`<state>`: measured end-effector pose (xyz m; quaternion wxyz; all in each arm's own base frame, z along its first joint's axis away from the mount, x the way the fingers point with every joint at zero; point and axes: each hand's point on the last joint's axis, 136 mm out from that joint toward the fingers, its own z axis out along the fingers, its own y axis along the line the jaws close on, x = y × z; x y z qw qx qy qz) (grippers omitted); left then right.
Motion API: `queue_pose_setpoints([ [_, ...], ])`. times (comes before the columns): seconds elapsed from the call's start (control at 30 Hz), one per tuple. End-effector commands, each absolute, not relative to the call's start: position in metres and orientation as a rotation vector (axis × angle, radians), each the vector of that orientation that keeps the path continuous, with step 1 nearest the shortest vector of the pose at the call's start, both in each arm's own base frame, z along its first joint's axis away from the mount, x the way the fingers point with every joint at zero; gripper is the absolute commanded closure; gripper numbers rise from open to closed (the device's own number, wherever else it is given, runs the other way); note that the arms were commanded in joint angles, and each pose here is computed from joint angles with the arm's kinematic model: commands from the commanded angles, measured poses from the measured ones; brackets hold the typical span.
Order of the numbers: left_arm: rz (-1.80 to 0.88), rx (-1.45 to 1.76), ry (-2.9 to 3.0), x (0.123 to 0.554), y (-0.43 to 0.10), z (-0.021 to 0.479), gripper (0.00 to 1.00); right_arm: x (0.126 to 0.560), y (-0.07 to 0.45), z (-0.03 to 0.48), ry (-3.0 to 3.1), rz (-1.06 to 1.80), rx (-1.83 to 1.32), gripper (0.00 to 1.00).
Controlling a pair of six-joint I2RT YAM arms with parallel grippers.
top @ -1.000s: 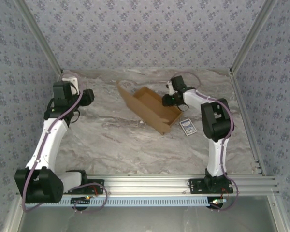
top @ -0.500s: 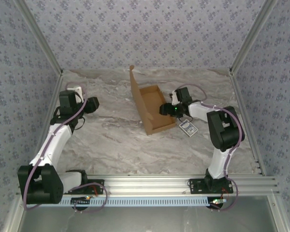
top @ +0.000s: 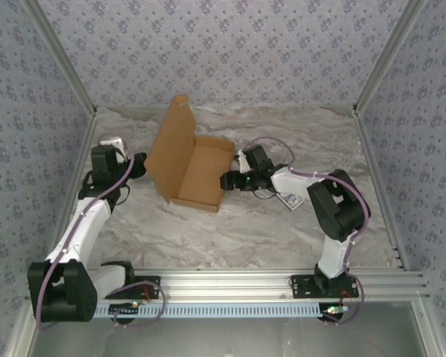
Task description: Fold the paper box
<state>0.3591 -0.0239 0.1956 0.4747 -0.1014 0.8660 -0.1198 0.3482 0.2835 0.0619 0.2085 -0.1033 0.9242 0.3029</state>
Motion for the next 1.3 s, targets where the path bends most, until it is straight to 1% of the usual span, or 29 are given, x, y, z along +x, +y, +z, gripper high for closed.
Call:
queue_pose_setpoints([
  [0.0, -0.249, -0.280, 2.056, 0.358, -0.015, 0.208, 0.36, 0.345, 0.239, 0.082, 2.557, 0.595, -0.297, 0.24],
  [0.07, -0.240, -0.294, 2.043, 0.357, -0.012, 0.209, 0.34, 0.344, 0.213, 0.084, 2.563, 0.485, -0.262, 0.22],
  [0.27, -0.191, -0.343, 2.001, 0.354, 0.000, 0.214, 0.31, 0.352, 0.124, 0.084, 2.597, 0.255, 0.011, 0.17],
  [0.3, -0.184, -0.350, 1.994, 0.355, 0.002, 0.214, 0.31, 0.354, 0.113, 0.083, 2.604, 0.217, 0.046, 0.15],
  [0.4, -0.180, -0.355, 1.987, 0.356, 0.004, 0.216, 0.30, 0.358, 0.086, 0.077, 2.632, 0.113, 0.122, 0.13],
  [0.5, -0.184, -0.345, 1.995, 0.356, 0.002, 0.215, 0.30, 0.354, 0.072, 0.063, 2.688, 0.091, 0.188, 0.12],
  [0.63, -0.182, -0.340, 1.998, 0.355, 0.002, 0.213, 0.30, 0.346, 0.067, 0.046, 2.766, 0.107, 0.215, 0.11],
  [0.93, -0.197, -0.327, 2.005, 0.358, -0.001, 0.211, 0.30, 0.316, 0.097, 0.035, 2.861, 0.174, 0.093, 0.12],
  [1.03, -0.202, -0.324, 2.007, 0.358, -0.002, 0.211, 0.30, 0.308, 0.103, 0.032, 2.876, 0.119, 0.044, 0.13],
  [1.17, -0.210, -0.319, 2.006, 0.357, -0.003, 0.211, 0.30, 0.301, 0.111, 0.030, 2.887, 0.056, -0.013, 0.18],
  [1.27, -0.214, -0.319, 2.008, 0.357, -0.003, 0.211, 0.30, 0.293, 0.121, 0.029, 2.900, 0.037, -0.076, 0.17],
])
